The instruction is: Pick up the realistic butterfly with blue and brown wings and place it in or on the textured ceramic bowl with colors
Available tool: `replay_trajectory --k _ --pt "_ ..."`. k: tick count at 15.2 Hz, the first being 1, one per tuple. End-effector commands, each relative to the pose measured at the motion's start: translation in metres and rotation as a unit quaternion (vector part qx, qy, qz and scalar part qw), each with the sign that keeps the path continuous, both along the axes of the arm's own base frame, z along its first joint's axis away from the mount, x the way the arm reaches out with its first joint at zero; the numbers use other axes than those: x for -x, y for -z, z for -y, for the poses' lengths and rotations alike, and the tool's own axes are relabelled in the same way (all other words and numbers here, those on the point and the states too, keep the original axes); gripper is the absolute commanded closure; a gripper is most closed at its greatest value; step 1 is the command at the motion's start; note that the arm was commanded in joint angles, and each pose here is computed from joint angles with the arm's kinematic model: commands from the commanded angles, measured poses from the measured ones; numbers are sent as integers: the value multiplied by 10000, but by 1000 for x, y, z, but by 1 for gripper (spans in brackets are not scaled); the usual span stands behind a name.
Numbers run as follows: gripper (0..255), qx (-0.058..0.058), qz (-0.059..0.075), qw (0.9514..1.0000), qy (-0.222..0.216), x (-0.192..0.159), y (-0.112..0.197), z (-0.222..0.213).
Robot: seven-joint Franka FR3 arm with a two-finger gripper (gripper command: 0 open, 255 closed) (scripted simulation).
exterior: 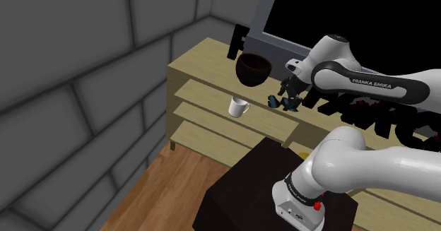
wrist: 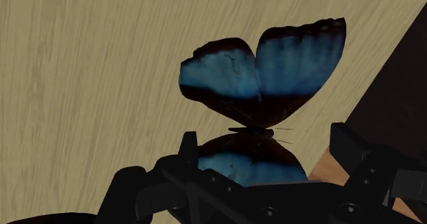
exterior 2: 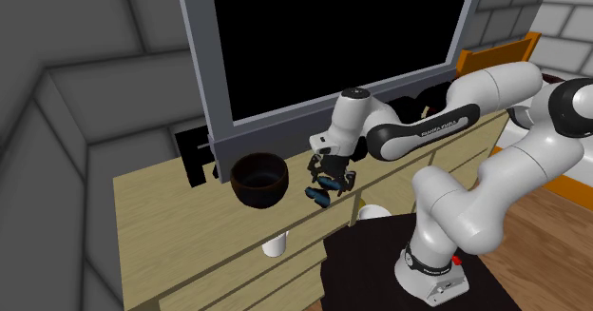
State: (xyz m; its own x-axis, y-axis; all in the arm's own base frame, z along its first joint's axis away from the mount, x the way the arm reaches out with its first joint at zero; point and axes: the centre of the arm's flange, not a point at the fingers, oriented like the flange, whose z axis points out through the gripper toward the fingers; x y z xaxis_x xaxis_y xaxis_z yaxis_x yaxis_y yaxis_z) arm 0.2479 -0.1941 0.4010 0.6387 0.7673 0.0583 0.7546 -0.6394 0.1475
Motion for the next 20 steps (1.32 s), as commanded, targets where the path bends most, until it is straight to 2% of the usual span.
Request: replay_trajectory --k 1,4,5,14,20 --pt "0 0 1 10000 0 0 0 0" --pt "0 0 1 10000 0 0 0 0" --pt "255 0 1 10000 0 0 0 0" --pt "255 0 1 10000 0 0 0 0" --pt "255 0 1 10000 0 0 -31 0"
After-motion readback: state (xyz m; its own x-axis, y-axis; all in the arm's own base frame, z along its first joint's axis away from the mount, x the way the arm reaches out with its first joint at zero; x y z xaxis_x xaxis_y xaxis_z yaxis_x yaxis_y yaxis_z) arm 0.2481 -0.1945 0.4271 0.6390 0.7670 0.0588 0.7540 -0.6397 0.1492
